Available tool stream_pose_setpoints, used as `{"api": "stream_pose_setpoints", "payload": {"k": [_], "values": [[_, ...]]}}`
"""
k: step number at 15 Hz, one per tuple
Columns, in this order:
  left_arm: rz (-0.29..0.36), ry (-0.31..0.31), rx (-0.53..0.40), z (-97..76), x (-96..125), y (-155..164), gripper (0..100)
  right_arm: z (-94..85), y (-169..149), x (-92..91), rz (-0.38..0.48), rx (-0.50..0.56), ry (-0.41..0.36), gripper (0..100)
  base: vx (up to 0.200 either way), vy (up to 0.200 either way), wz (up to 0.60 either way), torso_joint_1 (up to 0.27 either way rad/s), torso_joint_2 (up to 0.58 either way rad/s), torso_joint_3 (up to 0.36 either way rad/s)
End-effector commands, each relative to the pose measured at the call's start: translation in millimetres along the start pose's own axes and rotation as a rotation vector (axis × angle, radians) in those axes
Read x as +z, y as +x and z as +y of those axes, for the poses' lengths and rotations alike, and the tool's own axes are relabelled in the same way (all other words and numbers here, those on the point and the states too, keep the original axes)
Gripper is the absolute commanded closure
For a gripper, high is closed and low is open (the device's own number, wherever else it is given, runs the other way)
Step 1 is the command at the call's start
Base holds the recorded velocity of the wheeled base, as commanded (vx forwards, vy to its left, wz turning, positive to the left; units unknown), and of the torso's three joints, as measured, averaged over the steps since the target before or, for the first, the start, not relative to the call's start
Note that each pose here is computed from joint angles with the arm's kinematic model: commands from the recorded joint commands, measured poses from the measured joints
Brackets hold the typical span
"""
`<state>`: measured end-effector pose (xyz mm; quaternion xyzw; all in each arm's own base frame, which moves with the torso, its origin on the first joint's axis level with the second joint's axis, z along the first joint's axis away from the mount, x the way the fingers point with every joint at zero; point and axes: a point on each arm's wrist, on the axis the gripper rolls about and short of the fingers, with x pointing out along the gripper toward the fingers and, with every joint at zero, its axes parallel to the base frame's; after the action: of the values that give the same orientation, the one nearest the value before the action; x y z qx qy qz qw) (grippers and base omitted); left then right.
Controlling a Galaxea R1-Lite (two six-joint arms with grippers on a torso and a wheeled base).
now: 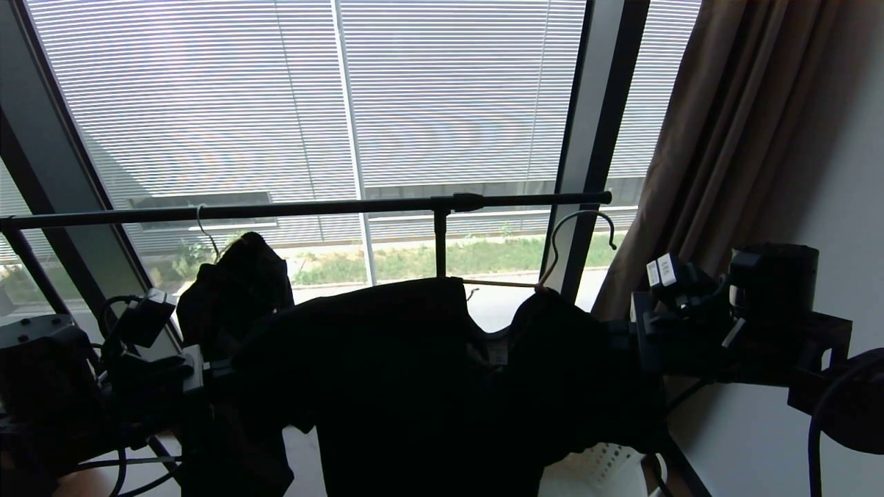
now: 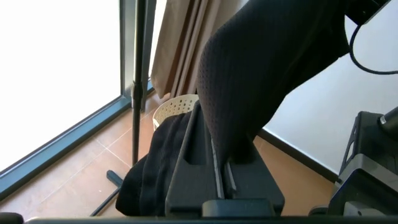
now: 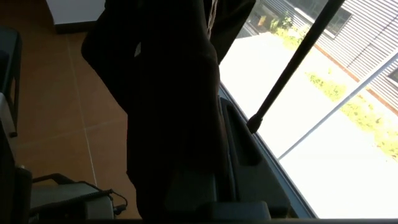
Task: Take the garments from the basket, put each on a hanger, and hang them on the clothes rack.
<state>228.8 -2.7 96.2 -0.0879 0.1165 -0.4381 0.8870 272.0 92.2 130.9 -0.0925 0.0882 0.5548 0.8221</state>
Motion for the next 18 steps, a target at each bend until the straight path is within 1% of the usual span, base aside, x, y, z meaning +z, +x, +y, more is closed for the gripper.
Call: {"api": "stream_pose_setpoints", "payload": {"k": [1, 3, 12, 15, 18], "values": [[0.006, -0.012, 0.006, 3.7, -2.8, 0.6, 100, -3.5, -2.2, -2.5, 0.002, -0.014, 0.006, 100, 0.0, 0.0, 0.0, 0.0, 0.0, 0.0], [0.004, -0.011, 0.009, 5.9, -4.1, 1.1, 100, -5.8, -4.5, -2.3, -0.002, -0.025, 0.002, 100, 0.0, 0.0, 0.0, 0.0, 0.0, 0.0], [0.013, -0.021, 0.009, 8.3, -7.4, 2.5, 100, -6.2, -6.0, -1.4, -0.012, -0.02, -0.004, 100, 0.0, 0.0, 0.0, 0.0, 0.0, 0.0], [0.009, -0.017, 0.009, 7.7, -7.1, 2.2, 100, -6.4, -5.5, -2.3, -0.009, -0.019, 0.0, 100, 0.0, 0.0, 0.0, 0.0, 0.0, 0.0], [0.0, 0.0, 0.007, 5.8, -7.4, 1.4, 100, -6.5, -4.9, -2.3, -0.009, -0.019, -0.001, 100, 0.0, 0.0, 0.0, 0.0, 0.0, 0.0]]}}
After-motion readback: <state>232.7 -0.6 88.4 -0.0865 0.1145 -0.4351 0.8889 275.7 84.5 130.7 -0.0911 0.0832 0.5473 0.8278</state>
